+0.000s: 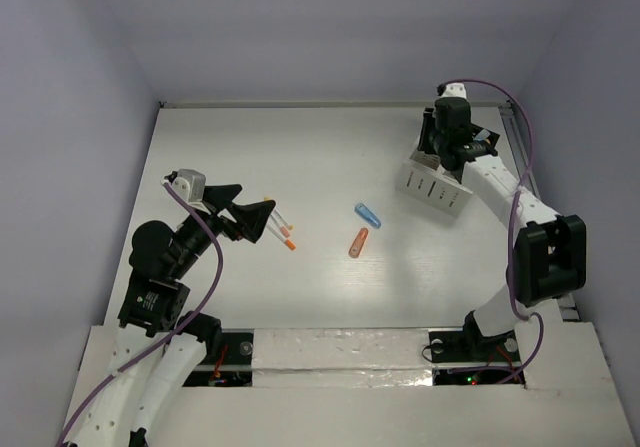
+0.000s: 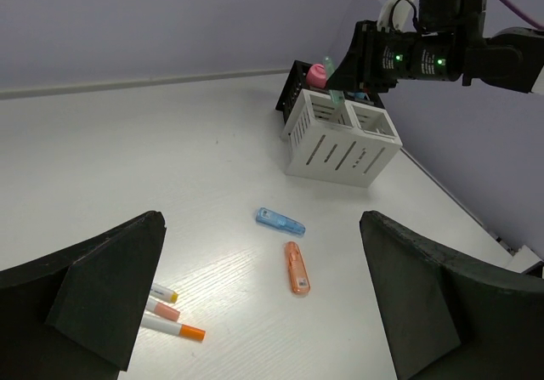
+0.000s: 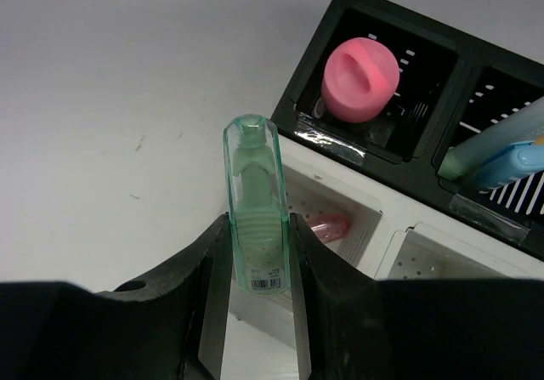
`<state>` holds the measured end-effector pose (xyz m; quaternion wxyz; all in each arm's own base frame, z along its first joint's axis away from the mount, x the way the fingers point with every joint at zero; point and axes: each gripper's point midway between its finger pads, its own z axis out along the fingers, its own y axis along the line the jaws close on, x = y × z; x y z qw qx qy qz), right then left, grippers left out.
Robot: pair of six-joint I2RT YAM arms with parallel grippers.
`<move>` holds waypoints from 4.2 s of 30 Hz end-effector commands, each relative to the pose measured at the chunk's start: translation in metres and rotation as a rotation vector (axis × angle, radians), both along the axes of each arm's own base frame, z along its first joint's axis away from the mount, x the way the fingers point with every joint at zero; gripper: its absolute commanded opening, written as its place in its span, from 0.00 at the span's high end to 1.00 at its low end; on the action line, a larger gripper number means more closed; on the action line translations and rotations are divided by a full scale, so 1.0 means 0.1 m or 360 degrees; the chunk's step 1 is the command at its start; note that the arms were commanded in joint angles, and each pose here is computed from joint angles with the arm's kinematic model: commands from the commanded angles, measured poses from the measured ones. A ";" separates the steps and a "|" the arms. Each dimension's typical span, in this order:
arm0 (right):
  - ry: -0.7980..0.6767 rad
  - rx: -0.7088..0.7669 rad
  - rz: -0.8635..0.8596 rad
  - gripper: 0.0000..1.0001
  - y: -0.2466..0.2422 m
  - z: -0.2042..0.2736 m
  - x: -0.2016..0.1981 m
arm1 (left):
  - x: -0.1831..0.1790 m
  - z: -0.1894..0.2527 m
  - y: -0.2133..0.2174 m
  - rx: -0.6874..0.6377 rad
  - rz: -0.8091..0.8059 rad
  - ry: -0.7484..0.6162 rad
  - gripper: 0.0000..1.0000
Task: Sort the stationery into containers
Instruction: Place the stationery in the storage box, then pick up the stationery from the center of the board, then place the stationery in the storage box.
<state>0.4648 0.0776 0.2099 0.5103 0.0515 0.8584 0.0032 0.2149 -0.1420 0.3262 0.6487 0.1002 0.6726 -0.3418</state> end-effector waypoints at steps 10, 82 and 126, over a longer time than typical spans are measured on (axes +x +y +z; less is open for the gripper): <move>-0.0034 -0.0036 -0.0090 0.71 -0.13 -0.08 0.02 | 0.02 0.09 -0.01 -0.0014 -0.0005 -0.0060 0.01; 0.0244 -0.0100 0.0604 0.87 1.44 -0.65 -0.49 | 0.06 0.08 0.01 -0.0013 0.0005 -0.0051 0.01; -0.0271 -0.0015 -0.0095 0.23 -0.11 0.37 -0.11 | 0.07 0.07 0.01 -0.0009 0.0007 -0.0045 0.01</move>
